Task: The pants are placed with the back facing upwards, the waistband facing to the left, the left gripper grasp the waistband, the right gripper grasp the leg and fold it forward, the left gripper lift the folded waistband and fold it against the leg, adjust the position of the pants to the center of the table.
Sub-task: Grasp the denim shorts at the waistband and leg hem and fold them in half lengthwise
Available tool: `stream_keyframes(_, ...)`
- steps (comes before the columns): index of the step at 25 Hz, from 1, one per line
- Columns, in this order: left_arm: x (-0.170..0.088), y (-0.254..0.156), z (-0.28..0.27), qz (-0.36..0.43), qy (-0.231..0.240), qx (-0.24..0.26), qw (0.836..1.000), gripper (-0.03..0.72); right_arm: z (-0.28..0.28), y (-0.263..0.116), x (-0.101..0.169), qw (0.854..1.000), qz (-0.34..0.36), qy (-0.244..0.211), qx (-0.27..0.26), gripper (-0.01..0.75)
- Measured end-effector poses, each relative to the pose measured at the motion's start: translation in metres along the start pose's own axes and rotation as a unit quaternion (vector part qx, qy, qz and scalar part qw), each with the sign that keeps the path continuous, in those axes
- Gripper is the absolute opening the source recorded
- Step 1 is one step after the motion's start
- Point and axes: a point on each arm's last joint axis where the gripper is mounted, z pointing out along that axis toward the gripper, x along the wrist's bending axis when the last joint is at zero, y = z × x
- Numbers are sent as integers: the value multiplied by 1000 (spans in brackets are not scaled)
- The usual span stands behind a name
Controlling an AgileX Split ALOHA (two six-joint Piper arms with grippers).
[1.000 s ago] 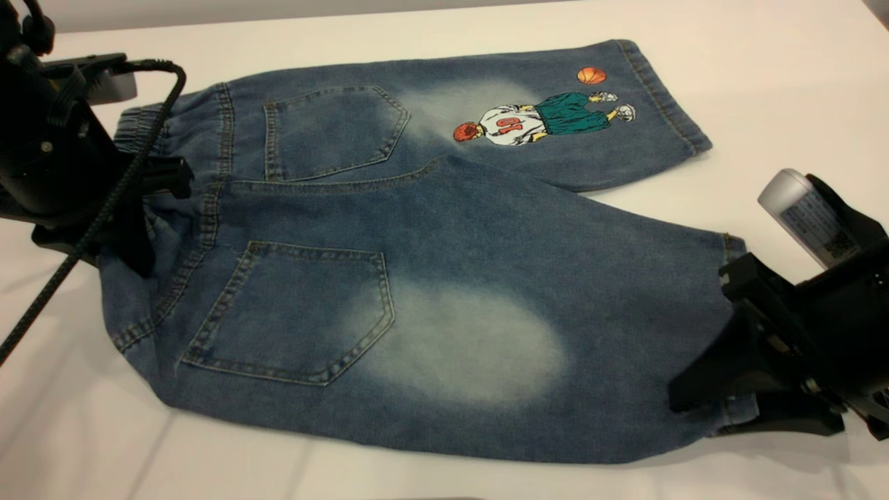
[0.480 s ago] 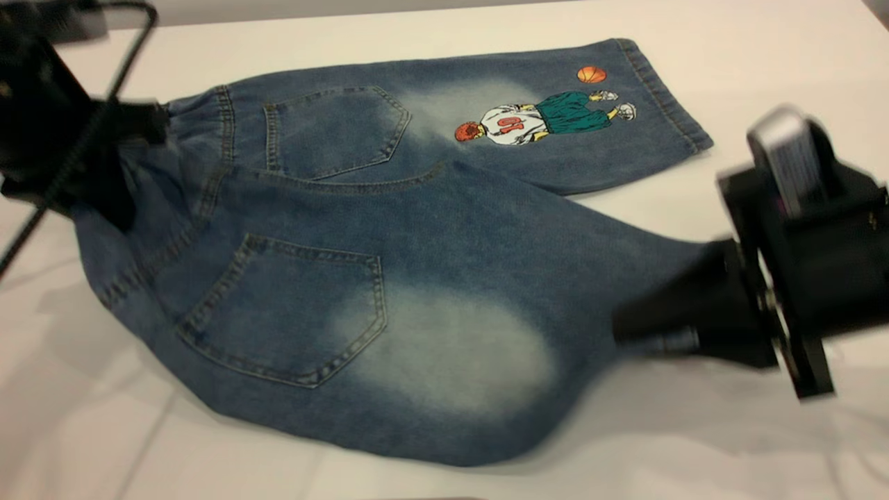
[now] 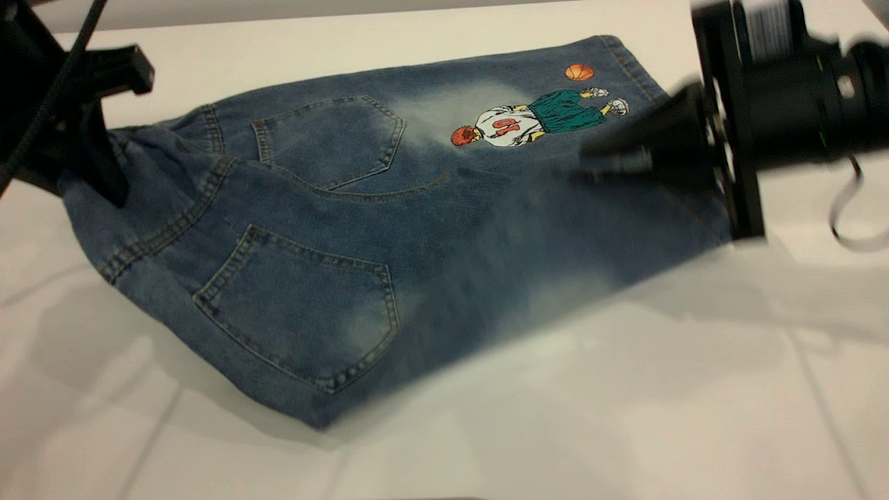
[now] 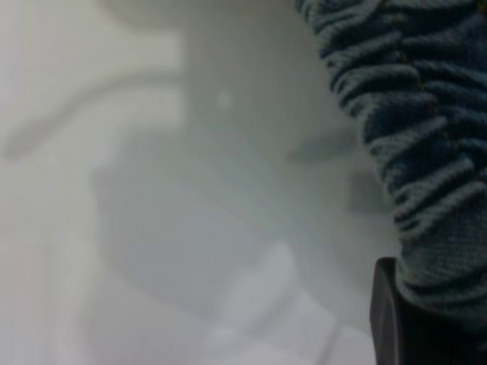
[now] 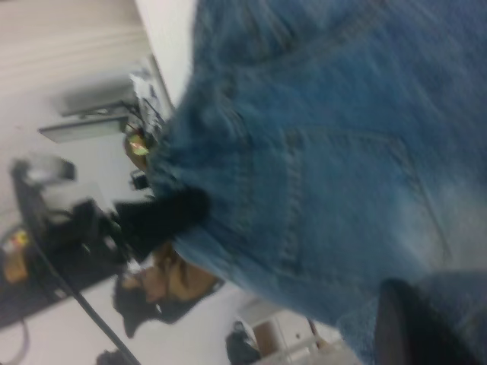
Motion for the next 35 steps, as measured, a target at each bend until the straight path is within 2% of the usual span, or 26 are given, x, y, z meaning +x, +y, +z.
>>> stream_keyframes(7,0,11,-5,-36,-8,-22,999,98,7,39,40,999,-31,37,-15,25)
stream_keyframes(12,24,22,-7,-118,-13,-42,992,98,9,63,74,996,-61,66,-27,25)
stream_keyframes(14,37,26,-4,-149,-16,-40,988,98,9,70,80,995,-67,63,-39,25)
stream_keyframes(18,51,30,9,-193,-40,-26,980,98,9,80,83,995,-65,41,-69,25)
stream_keyframes(24,46,37,26,-217,-105,-16,970,98,9,84,77,995,-36,20,-87,25)
stream_keyframes(30,37,58,34,-251,-162,-38,954,98,2,94,70,993,-11,-2,-122,25)
stream_keyframes(35,36,68,40,-303,-178,-57,935,98,-14,112,73,986,19,-9,-168,25)
